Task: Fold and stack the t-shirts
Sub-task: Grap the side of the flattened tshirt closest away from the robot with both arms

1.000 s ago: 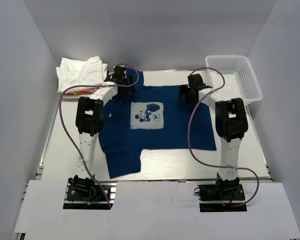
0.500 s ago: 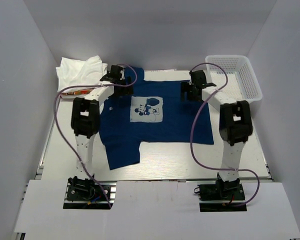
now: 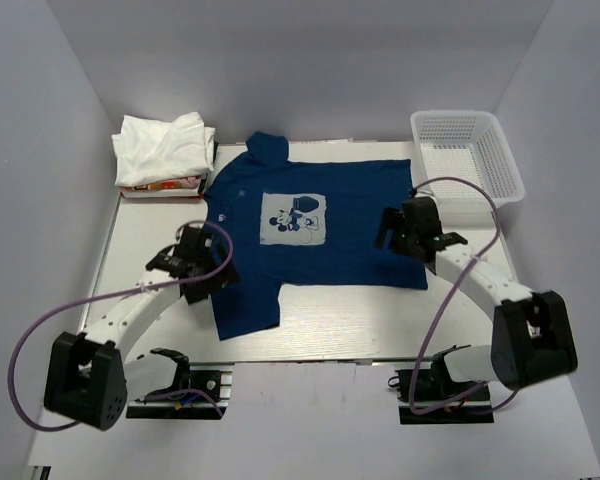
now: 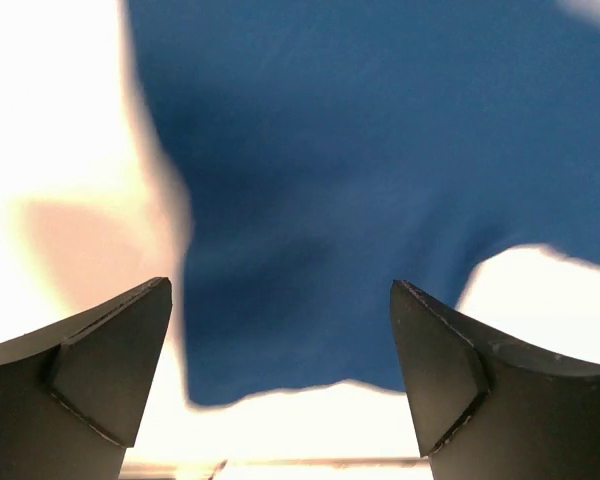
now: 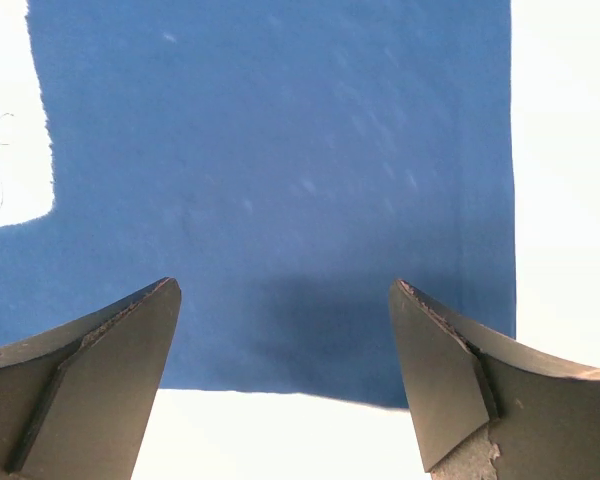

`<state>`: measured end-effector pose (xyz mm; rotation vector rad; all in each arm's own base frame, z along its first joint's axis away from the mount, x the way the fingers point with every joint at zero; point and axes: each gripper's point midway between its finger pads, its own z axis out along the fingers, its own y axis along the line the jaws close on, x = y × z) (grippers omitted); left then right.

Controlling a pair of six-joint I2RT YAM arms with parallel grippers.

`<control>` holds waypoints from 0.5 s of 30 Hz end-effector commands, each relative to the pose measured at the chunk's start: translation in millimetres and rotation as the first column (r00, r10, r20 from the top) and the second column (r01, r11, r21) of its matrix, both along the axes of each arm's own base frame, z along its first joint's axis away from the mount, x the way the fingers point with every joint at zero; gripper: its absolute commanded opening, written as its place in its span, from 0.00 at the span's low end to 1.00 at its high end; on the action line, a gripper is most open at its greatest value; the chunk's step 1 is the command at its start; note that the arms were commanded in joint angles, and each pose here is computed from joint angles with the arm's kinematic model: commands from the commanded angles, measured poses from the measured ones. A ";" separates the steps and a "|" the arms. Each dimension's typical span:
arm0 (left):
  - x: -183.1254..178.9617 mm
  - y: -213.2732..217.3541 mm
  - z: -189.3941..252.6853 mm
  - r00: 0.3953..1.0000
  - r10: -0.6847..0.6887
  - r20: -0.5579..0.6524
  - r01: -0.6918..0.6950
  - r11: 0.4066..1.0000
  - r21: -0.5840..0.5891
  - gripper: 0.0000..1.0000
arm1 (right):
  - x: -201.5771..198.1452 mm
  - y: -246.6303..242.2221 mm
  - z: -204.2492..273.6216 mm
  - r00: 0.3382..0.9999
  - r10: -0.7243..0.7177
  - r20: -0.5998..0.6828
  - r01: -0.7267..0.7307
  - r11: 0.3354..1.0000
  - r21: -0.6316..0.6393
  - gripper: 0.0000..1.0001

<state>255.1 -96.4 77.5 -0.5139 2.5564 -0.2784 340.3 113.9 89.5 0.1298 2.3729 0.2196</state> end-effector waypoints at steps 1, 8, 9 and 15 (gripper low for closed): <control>-60.4 -2.5 -21.5 0.985 0.064 -0.157 -0.080 0.993 -0.092 1.00 | -8.3 -9.4 14.0 0.982 -0.180 0.055 0.172 0.977 0.123 0.90; -102.6 -12.8 -50.5 0.955 0.038 -0.295 -0.088 0.984 -0.157 0.95 | -35.7 -37.2 -8.9 0.951 -0.310 -0.015 0.310 0.948 0.072 0.90; -101.8 -13.1 -52.9 0.953 0.039 -0.302 -0.089 0.984 -0.154 0.93 | -37.5 -39.3 -11.5 0.947 -0.321 -0.024 0.322 0.945 0.063 0.90; -118.6 -14.6 -72.6 0.917 0.013 -0.399 -0.075 0.988 -0.139 0.54 | -48.7 -62.1 -32.1 0.907 -0.407 -0.104 0.404 0.913 -0.052 0.90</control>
